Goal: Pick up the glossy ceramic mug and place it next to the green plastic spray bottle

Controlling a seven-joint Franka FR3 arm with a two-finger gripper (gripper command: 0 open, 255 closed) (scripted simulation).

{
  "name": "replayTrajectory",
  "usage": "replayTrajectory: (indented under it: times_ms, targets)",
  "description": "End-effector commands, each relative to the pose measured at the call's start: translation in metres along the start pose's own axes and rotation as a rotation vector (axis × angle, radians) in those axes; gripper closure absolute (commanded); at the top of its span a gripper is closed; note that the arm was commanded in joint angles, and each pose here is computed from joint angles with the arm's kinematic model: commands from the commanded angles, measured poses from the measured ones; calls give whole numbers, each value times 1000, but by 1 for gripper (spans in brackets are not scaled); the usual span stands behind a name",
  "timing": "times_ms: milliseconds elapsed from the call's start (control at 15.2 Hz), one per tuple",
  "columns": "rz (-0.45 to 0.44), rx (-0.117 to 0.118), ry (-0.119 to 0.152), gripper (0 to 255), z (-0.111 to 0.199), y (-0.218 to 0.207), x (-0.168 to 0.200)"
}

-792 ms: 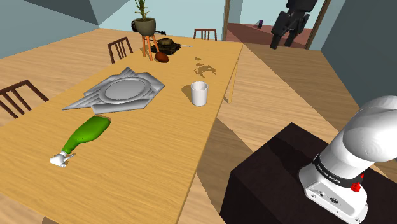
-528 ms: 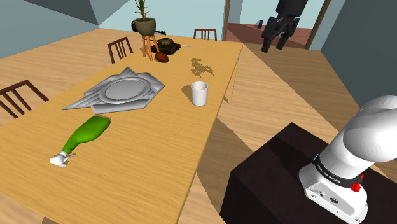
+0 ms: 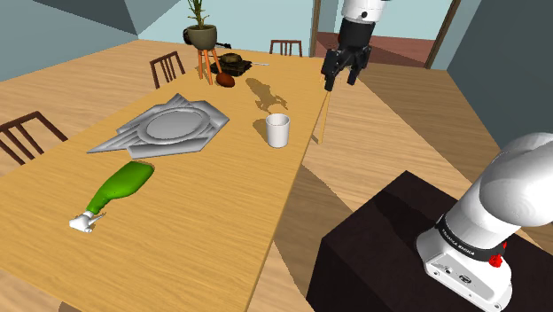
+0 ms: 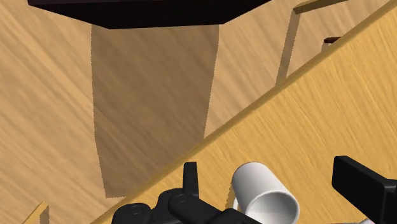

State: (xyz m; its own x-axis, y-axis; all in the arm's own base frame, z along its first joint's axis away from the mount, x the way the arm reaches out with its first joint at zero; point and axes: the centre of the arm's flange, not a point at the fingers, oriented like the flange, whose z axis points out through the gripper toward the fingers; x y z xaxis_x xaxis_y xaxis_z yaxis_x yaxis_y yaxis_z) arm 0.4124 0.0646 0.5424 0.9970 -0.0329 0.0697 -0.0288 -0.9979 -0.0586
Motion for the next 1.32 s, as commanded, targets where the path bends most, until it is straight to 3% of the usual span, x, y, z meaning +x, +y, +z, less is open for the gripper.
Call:
replayTrajectory:
  times_ms: [0,1254]
  targets:
    - [2,-11,-2,0,17,-13,17]
    - [19,-109,-30,0,178,-134,166]
